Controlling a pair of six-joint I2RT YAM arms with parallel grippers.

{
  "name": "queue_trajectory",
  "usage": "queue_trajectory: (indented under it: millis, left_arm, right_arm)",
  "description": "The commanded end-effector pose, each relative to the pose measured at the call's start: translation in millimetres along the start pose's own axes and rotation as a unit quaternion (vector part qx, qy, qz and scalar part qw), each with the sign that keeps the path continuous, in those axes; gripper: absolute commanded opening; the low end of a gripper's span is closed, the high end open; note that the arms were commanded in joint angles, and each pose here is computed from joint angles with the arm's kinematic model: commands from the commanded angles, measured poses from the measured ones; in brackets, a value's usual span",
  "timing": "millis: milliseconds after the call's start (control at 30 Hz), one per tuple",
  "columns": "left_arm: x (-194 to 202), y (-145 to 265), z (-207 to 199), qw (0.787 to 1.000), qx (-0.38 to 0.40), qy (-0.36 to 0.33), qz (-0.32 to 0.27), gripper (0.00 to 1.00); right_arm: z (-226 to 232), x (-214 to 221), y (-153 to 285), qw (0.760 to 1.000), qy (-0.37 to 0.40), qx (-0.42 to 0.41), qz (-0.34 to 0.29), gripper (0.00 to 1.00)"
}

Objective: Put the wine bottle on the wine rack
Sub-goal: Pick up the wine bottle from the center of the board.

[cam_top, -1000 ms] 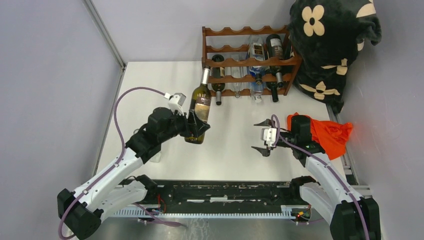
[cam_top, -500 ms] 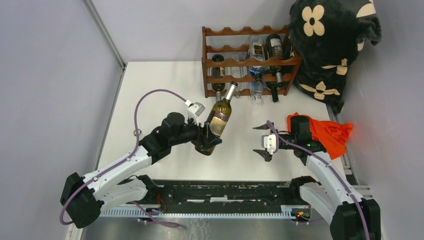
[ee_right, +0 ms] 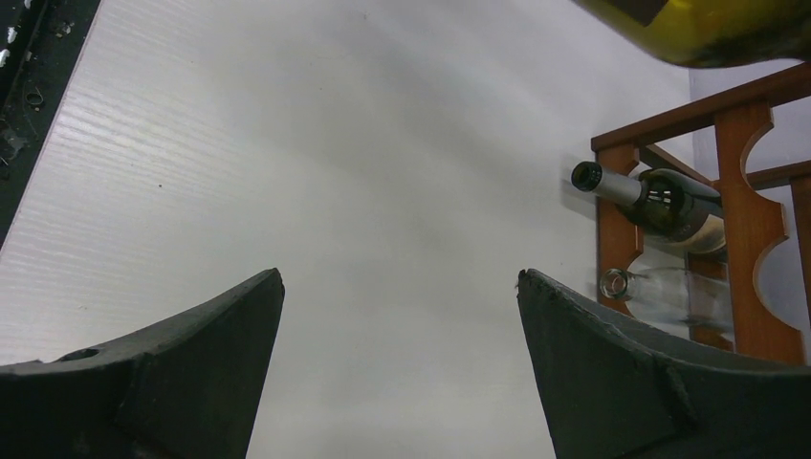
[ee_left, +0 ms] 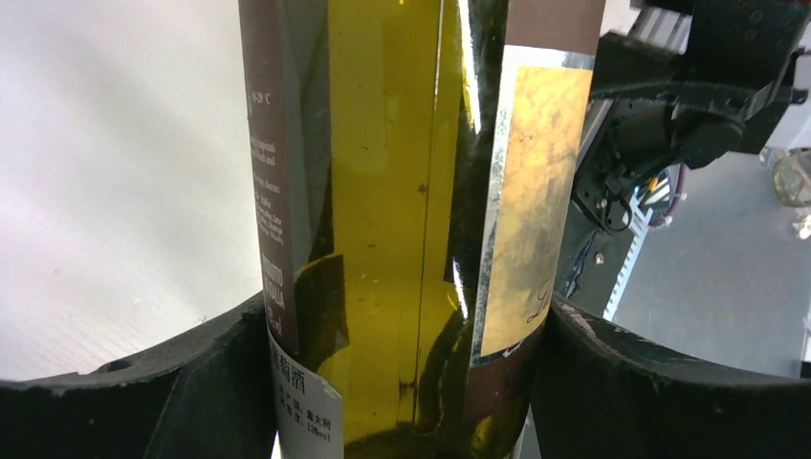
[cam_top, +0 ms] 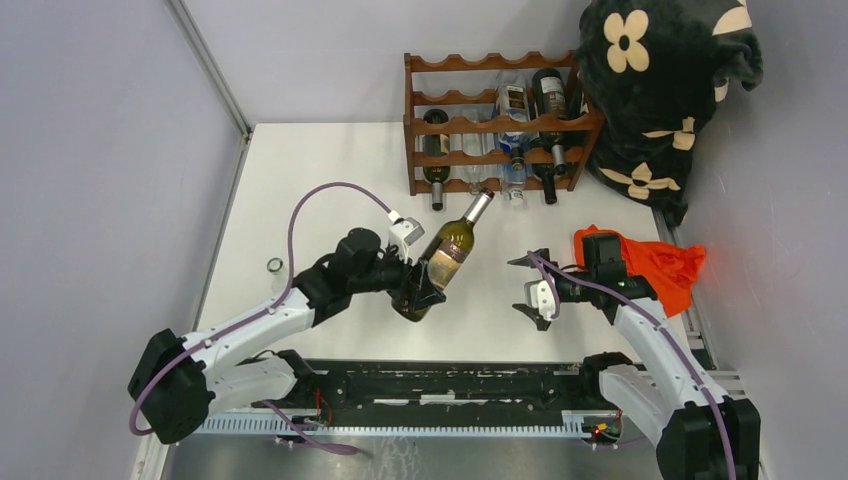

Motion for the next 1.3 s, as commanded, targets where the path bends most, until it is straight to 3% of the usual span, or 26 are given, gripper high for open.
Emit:
queue_trajectory:
  millis: [0,467,767,1100,1267]
  left_arm:
    - [-19,-6,-16,0.995,0.058,-0.072,-0.035,0.02]
    - [-1,-24,-6,0.994,0.056,-0.096,0.014,0.02]
    - [2,-40,-6,0.989,0.051,-0.125,0.054,0.02]
    - [2,-57,-4,0.977,0.037,-0.172,0.124,0.02]
    - [4,-64,-7,0.971,0.039,-0.190,0.138,0.02]
  right_arm:
    - [-13,-12,6,1.000,0.024,-0.010,-0.018,0.98]
    - [-22,-22,21,0.997,-0.034,-0.067,0.011,0.97]
    - [-68,-37,23,0.998,-0.025,-0.054,-0.030,0.95]
    - [-83,-8,6,0.984,-0.048,-0.168,0.019,0.93]
    - [-84,9,-2,0.979,-0.053,-0.189,0.054,0.87]
Point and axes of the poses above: each gripper's point midway between its finger pads, its own y axis back along the fingers, its own z axis along the line the jaws close on, x = y × z, the point moved 7 cm from there along y, back along the fingers, and after that the axes turned 7 degrees about y, right-handed, at the moved point
